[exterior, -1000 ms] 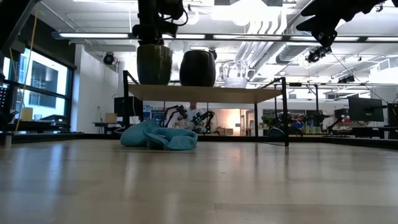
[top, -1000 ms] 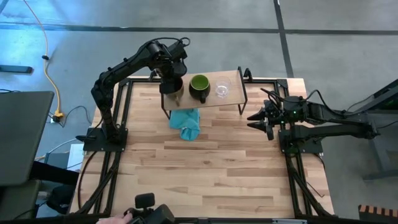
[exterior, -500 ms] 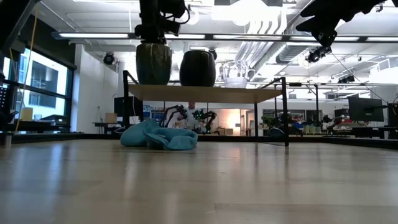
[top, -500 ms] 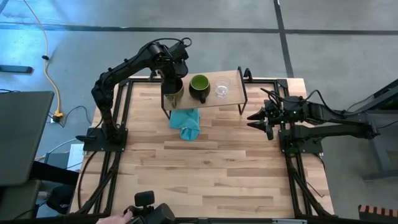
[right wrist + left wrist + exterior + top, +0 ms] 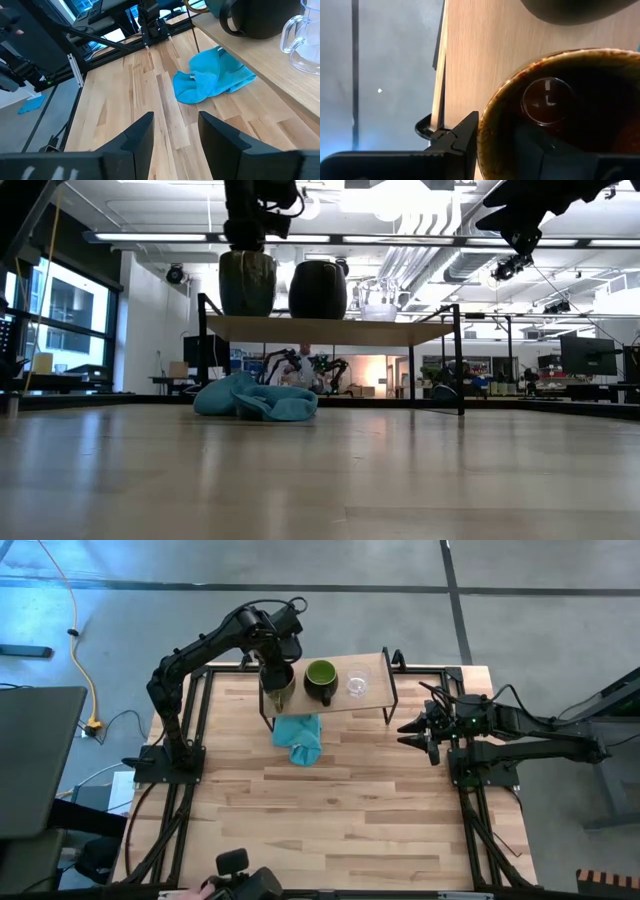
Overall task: Stack small to large cups/mugs on shelf
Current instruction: Put the green mug on the shelf
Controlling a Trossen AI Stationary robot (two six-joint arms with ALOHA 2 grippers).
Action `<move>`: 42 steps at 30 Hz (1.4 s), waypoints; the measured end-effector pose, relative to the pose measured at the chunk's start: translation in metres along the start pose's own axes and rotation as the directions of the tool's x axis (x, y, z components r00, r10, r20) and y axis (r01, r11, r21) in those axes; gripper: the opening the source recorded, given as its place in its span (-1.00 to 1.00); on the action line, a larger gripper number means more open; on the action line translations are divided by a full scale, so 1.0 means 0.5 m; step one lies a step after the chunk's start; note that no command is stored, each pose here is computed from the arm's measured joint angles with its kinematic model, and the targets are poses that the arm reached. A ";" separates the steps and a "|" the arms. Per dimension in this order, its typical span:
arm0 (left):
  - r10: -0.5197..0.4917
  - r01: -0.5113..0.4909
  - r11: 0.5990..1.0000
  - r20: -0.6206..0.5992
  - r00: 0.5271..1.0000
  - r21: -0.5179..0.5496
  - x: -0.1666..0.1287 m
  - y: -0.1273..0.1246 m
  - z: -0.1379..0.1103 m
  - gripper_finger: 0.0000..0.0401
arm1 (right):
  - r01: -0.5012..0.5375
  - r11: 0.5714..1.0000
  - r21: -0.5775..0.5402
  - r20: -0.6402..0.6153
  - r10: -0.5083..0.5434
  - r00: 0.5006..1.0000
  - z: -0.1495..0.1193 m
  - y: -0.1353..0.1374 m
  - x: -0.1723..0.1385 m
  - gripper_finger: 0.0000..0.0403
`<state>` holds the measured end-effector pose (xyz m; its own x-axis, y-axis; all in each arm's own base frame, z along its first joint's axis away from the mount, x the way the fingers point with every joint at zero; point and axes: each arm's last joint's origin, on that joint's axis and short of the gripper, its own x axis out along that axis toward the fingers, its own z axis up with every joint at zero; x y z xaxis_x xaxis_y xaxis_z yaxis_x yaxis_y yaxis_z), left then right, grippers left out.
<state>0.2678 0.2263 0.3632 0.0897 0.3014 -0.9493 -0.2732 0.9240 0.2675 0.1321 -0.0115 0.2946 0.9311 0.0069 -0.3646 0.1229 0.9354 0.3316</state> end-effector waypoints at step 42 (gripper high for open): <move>-0.012 -0.006 0.967 -0.070 0.998 -0.253 0.037 0.016 0.003 -0.55 | -0.014 1.000 0.013 -0.014 0.014 1.000 -0.002 0.000 0.000 -0.28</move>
<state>0.2685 0.2397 0.3479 0.0259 0.2735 -0.9615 -0.5075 0.8323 0.2230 0.1319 -0.0109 0.2939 0.9281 0.0251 -0.3715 0.1141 0.9305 0.3480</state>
